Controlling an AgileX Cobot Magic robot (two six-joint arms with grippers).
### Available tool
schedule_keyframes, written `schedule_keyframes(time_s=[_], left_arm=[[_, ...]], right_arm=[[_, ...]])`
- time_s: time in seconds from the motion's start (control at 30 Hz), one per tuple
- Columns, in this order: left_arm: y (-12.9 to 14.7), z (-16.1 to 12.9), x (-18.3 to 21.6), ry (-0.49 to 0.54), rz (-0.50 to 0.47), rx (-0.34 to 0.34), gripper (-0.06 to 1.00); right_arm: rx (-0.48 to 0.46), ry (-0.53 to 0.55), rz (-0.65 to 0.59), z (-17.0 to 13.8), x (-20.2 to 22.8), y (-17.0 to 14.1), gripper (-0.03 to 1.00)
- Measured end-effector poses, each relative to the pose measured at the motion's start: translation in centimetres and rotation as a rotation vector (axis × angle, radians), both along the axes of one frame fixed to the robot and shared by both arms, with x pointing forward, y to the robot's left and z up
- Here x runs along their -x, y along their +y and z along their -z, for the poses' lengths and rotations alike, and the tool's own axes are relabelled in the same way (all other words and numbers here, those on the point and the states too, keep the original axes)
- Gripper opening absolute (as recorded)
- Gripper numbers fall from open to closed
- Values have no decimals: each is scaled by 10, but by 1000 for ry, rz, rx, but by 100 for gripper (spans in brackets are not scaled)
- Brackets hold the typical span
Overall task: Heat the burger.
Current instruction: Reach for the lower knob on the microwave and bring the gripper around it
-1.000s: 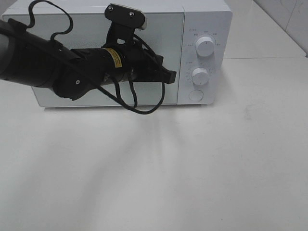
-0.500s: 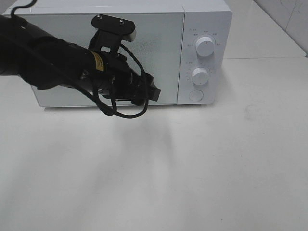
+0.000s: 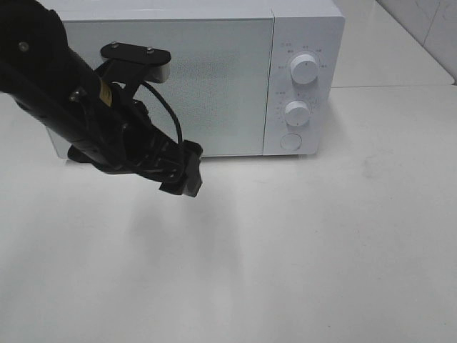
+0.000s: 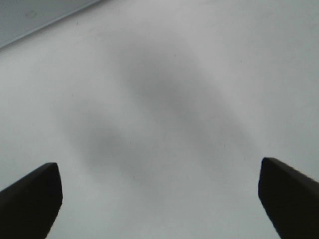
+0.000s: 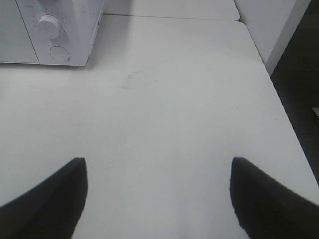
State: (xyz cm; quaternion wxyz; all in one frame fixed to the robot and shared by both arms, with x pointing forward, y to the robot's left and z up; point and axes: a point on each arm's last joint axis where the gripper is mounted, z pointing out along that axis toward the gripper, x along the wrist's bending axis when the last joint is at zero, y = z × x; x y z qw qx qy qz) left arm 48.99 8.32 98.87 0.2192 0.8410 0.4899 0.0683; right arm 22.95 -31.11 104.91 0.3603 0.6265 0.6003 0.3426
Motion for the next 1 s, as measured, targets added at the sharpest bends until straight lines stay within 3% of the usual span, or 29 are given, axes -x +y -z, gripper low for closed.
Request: schedule_keyframes(time_s=[0.1, 0.37, 0.77, 1.0], left_arm=[[12, -8, 13, 92, 1, -75, 99], [40, -20, 14, 186, -74, -118, 99], [124, -62, 3, 160, -280, -64, 99], [159, -82, 12, 130, -355, -32, 99]], right_arm=[[0, 0, 0, 0, 0, 0, 75], [0, 0, 0, 0, 0, 0, 75], [0, 0, 0, 0, 0, 0, 75], [0, 0, 0, 0, 0, 0, 75]])
